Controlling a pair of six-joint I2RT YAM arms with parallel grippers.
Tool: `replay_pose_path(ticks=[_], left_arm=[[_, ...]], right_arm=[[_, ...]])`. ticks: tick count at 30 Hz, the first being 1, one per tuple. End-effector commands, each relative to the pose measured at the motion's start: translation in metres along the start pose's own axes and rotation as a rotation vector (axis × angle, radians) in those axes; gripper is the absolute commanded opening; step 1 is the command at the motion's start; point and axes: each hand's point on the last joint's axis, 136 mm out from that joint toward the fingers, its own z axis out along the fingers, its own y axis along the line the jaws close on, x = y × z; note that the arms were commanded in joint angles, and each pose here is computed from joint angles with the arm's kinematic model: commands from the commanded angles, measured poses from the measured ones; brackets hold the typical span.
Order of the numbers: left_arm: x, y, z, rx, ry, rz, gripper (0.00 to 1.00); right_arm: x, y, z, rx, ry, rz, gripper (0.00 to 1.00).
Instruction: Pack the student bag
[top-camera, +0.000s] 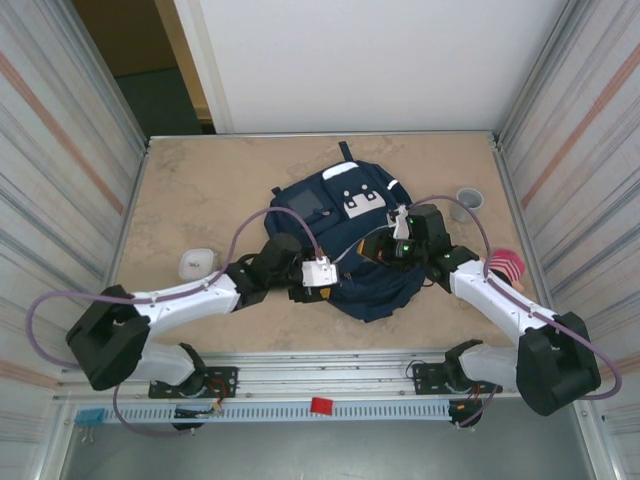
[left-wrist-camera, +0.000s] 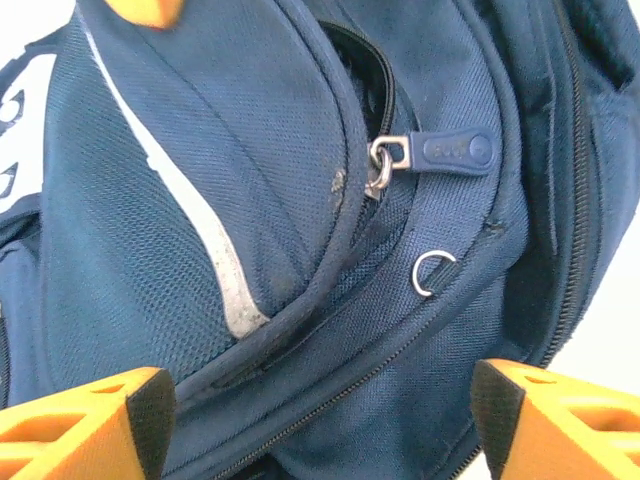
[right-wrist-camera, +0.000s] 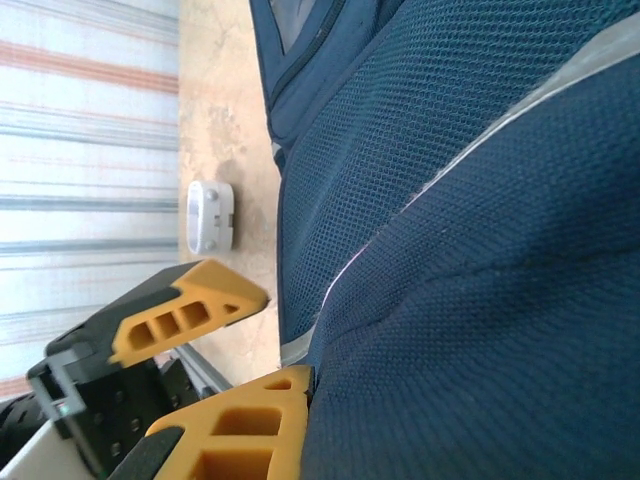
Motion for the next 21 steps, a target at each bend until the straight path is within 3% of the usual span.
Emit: replay_pose_path(ticks=[1, 5, 13, 21], left_arm=[[-0.021, 0.024, 0.006, -0.061, -0.079, 0.059, 0.75], [-0.032, 0.033, 0.008, -0.084, -0.136, 0.041, 0.64], [-0.028, 0.039, 0.014, -0.073, -0.138, 0.033, 0.62], [-0.024, 0.035, 0.015, -0.063, -0.151, -0.06, 0.13]], right_arm=[[0.002, 0.025, -0.005, -0.077, 0.048, -0.069, 0.01], [0.001, 0.024, -0.006, -0.076, 0.057, -0.068, 0.01], [0.003, 0.028, -0.006, -0.099, 0.088, -0.083, 0.01], [-0.006, 0.027, -0.011, -0.116, 0.085, -0.098, 0.01]])
